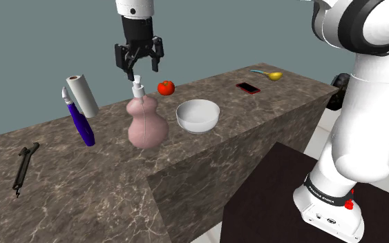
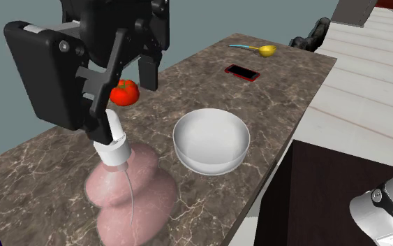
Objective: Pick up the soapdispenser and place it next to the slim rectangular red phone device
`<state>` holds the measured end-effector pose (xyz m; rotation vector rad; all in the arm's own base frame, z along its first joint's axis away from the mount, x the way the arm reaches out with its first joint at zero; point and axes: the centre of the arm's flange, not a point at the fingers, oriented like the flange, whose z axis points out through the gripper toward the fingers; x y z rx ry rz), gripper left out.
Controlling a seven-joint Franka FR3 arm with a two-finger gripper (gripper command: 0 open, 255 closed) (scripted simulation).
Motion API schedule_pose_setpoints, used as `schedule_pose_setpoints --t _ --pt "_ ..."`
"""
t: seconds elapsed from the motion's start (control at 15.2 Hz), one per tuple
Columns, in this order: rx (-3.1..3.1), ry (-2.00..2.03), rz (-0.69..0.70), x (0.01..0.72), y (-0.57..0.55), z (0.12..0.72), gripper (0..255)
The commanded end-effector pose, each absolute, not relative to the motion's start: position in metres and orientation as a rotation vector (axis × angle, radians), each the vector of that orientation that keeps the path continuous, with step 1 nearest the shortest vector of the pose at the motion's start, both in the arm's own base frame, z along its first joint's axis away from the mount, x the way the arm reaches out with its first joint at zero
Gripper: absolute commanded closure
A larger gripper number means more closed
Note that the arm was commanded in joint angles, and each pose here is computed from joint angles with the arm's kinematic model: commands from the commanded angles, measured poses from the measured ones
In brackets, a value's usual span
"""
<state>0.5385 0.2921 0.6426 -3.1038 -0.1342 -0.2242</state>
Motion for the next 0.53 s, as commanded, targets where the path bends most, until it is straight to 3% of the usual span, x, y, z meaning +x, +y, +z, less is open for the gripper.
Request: schedule_pose_setpoints --t 0.0,0.46 --pt "-3.106 -0.128 -0.233 0.551 0.309 0.647 0" --pt "-3.106 -0.128 -0.233 0.556 0.31 0.61 0"
